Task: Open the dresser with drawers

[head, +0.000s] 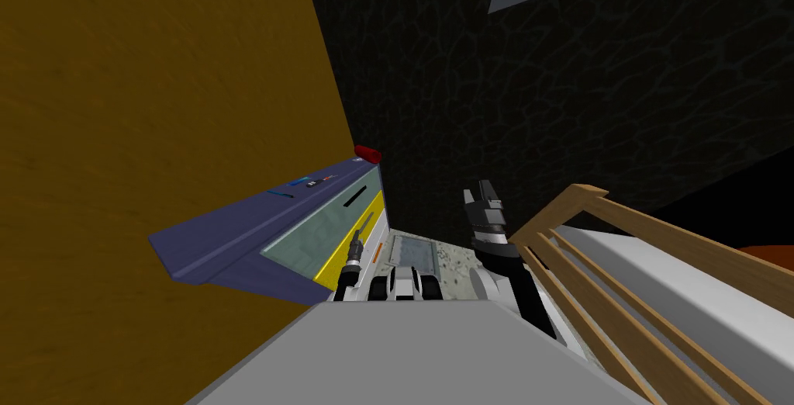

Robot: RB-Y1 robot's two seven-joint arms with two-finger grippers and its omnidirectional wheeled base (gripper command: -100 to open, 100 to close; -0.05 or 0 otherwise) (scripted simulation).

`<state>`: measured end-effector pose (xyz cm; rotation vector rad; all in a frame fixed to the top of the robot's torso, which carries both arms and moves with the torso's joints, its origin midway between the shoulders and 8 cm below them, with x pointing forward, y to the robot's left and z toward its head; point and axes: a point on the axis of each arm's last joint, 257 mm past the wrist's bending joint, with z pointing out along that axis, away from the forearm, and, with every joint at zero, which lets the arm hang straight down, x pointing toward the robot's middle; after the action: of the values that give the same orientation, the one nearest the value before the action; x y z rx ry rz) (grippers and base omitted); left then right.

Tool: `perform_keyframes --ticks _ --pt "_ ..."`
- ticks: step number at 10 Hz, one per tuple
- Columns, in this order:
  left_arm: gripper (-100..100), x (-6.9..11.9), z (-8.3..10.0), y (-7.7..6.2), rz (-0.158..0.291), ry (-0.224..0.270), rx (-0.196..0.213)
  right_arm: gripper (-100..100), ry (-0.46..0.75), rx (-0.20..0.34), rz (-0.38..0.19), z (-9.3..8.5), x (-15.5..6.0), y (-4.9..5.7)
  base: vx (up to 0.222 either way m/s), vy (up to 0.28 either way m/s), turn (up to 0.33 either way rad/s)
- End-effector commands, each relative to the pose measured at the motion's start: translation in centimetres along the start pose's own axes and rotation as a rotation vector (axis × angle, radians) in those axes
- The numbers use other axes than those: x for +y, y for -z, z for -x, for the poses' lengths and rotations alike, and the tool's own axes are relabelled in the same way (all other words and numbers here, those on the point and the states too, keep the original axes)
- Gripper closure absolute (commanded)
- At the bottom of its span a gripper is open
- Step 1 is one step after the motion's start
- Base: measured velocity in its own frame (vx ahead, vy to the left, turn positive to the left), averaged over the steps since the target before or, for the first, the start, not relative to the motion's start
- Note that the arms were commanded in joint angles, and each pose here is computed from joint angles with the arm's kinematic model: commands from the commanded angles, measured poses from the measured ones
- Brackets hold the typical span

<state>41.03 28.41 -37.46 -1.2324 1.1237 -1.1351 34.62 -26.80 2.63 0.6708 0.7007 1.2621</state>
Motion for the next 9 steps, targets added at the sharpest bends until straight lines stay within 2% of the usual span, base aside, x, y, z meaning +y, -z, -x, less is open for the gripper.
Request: perform_keyframes --ticks 1,2,8,9 --pt "-100 -0.3 0.1 -0.6 -0.002 0.000 0.000 0 0.000 0.000 0.000 0.0 0.0 0.0 0.041 0.002 -0.007" --pt "100 -0.3 0.2 -0.7 -0.001 0.000 0.000 0 0.000 0.000 0.000 0.0 0.0 0.0 0.006 0.000 0.002" --pt "100 -1.2 -0.9 -1.4 -0.014 0.002 0.005 0 0.000 0.000 0.000 0.0 0.0 0.0 -0.057 -0.146 0.009" --pt "100 -0.9 -1.4 -1.2 -0.005 0.002 0.007 0 0.000 0.000 0.000 0.0 0.0 0.0 -0.047 -0.133 0.011"
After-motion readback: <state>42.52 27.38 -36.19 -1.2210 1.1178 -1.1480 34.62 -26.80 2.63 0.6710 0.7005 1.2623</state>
